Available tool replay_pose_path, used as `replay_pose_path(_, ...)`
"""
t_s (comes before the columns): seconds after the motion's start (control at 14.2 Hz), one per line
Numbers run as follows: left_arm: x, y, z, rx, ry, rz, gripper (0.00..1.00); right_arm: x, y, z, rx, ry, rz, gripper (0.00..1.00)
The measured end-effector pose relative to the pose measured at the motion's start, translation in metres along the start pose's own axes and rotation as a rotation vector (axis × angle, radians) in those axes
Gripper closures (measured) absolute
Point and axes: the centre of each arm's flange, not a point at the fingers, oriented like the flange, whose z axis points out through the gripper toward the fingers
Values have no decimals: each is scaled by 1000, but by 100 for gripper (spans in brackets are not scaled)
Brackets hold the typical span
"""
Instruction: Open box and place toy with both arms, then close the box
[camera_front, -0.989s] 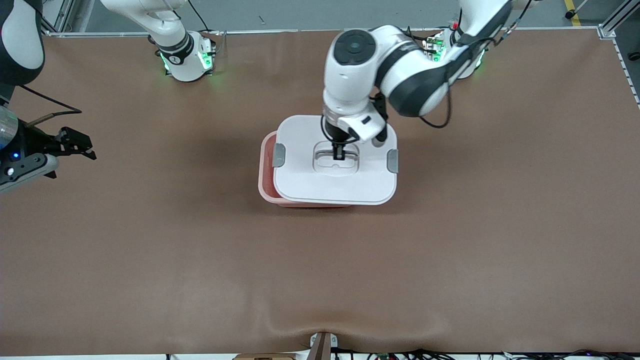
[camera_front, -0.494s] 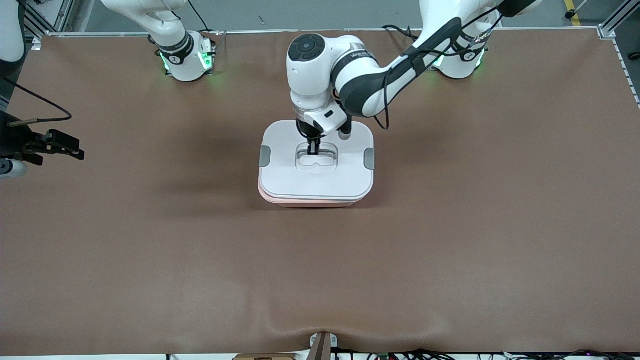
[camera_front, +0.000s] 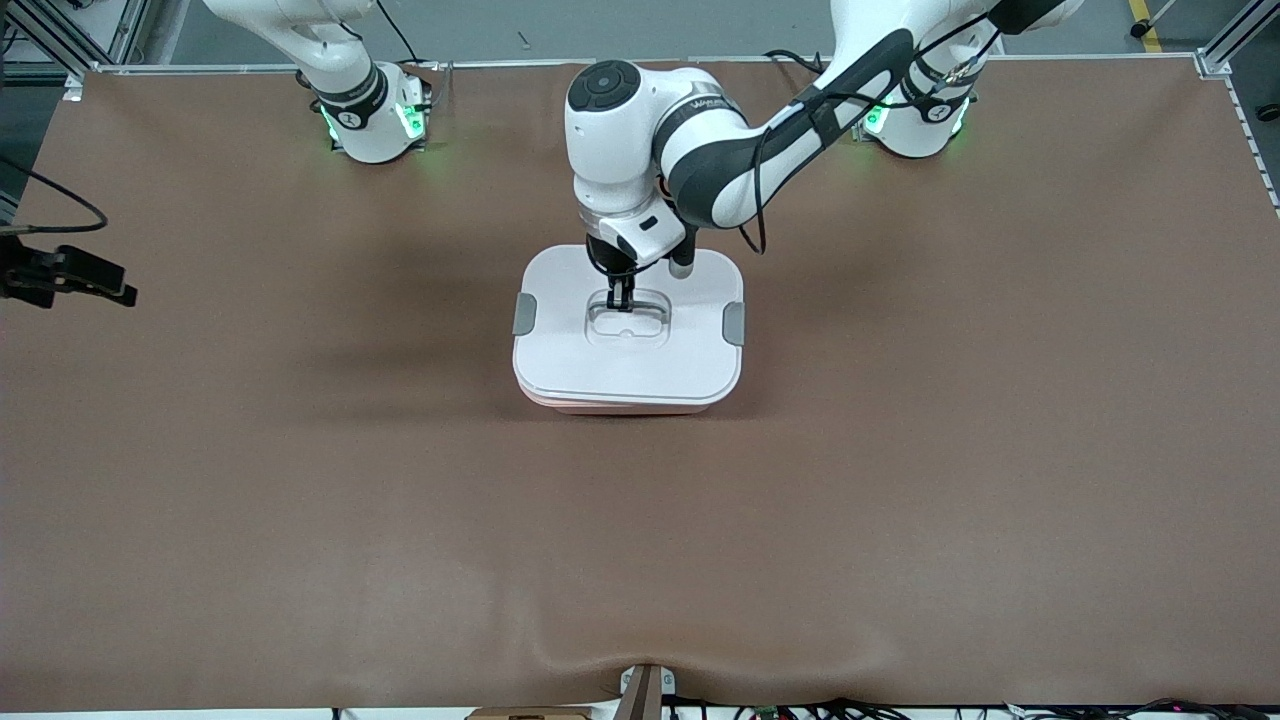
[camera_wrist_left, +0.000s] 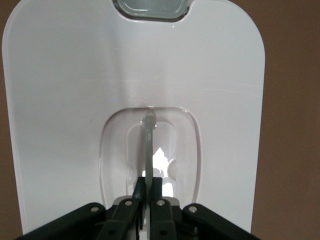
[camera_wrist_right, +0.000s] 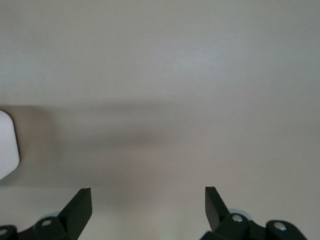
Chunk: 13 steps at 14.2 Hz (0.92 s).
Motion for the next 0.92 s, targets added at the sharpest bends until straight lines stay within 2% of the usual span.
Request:
replay_pose_path(0.28,0,3,6,-16,0,-2,93,1,-8,0,5,2,-9,0)
replay_pose_path(0.49,0,3,14,-22,10,4,93,3,-15,-1,-18,3,-6,0)
replay_pose_path(0.92,-2,0,21,-18,10,10,93,21,-12,7,-37,71,-5,0)
